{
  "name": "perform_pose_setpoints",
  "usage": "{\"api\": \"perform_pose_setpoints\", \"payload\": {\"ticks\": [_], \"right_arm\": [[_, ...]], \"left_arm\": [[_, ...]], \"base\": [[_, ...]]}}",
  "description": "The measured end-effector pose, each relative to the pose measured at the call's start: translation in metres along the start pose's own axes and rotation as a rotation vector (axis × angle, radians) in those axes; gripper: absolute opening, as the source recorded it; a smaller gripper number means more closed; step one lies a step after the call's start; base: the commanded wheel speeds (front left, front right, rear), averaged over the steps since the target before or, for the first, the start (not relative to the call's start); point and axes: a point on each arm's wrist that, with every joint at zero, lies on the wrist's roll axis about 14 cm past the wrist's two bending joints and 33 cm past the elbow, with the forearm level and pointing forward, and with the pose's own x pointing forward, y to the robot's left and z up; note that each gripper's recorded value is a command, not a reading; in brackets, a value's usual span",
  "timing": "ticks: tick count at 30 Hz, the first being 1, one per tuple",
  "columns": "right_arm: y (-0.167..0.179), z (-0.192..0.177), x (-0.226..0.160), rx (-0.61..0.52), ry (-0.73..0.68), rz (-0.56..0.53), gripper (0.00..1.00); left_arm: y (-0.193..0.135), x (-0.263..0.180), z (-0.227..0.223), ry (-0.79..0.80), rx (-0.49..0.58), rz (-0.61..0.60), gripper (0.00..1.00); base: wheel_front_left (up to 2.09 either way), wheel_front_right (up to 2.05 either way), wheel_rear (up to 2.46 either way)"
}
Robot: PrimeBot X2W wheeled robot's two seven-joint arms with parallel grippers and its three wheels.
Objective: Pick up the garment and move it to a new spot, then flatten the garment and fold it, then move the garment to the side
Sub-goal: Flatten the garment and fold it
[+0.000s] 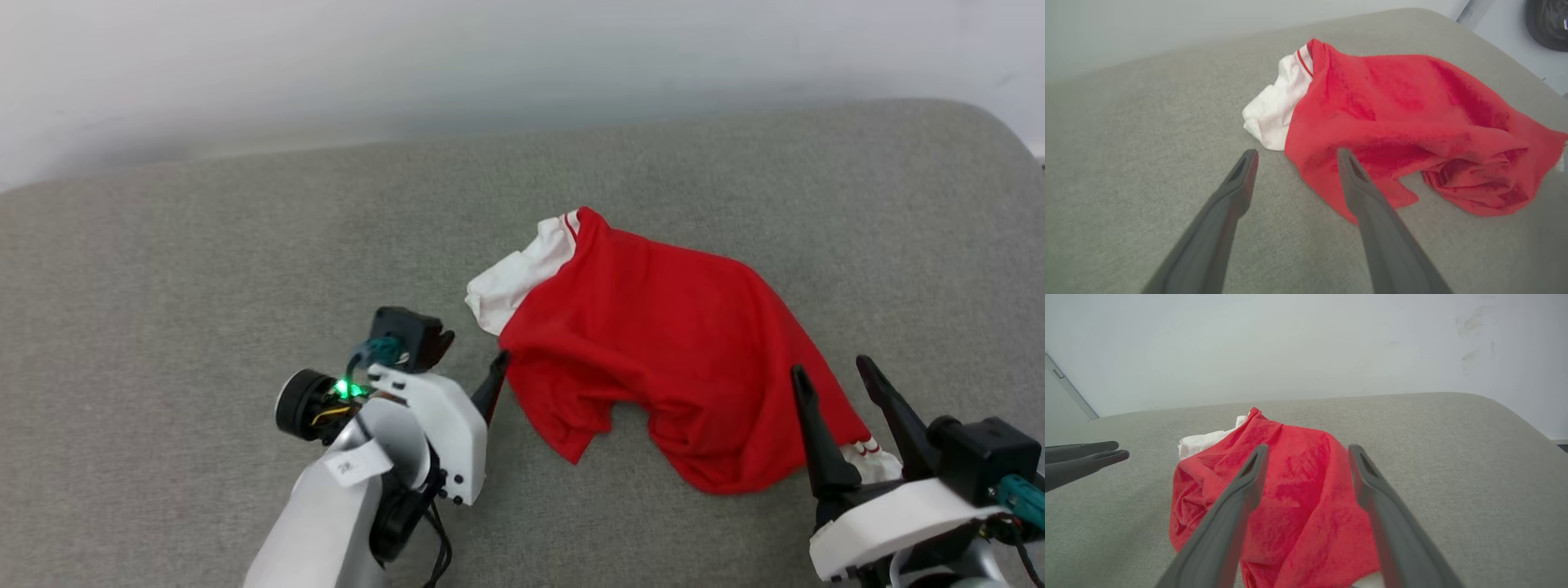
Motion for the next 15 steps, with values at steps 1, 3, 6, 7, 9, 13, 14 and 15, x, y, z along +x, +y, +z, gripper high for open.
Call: {"api": "perform_pose_setpoints", "payload": {"ticks": [1,3,6,7,9,13,14,15], "right_arm": [[-0.001,-0.001,0.002,0.002,0.001,-0.002,1.0],[-0.003,-0.001,0.007,0.008,-0.002,-0.007,1.0],[-0.006,-0.007,0.011,0.016,0.01,-0.016,1.0],[-0.008,-0.009,0.011,0.017,0.016,-0.021,1.0],[-0.011,-0.014,0.012,0.019,0.028,-0.03,1.0],[-0.019,-0.02,0.012,0.026,0.042,-0.056,1.0],[-0.021,-0.022,0.011,0.027,0.047,-0.06,1.0],[-0.022,-0.023,0.011,0.029,0.05,-0.064,1.0]], "left_arm": [[-0.003,0.005,-0.007,0.044,0.006,-0.017,1.0],[-0.008,0.015,-0.02,0.123,0.013,-0.049,1.0],[-0.014,0.027,-0.041,0.236,0.036,-0.09,1.0],[-0.015,0.03,-0.048,0.271,0.046,-0.099,1.0],[-0.016,0.035,-0.062,0.336,0.052,-0.114,1.0],[-0.027,0.039,-0.086,0.445,0.064,-0.166,1.0],[-0.03,0.039,-0.09,0.473,0.076,-0.182,1.0],[-0.033,0.039,-0.094,0.498,0.089,-0.197,1.0]], "base": [[0.0,0.0,0.0],[0.0,0.0,0.0],[0.0,0.0,0.0],[0.0,0.0,0.0],[0.0,0.0,0.0],[0.0,0.0,0.0],[0.0,0.0,0.0],[0.0,0.0,0.0]]}}
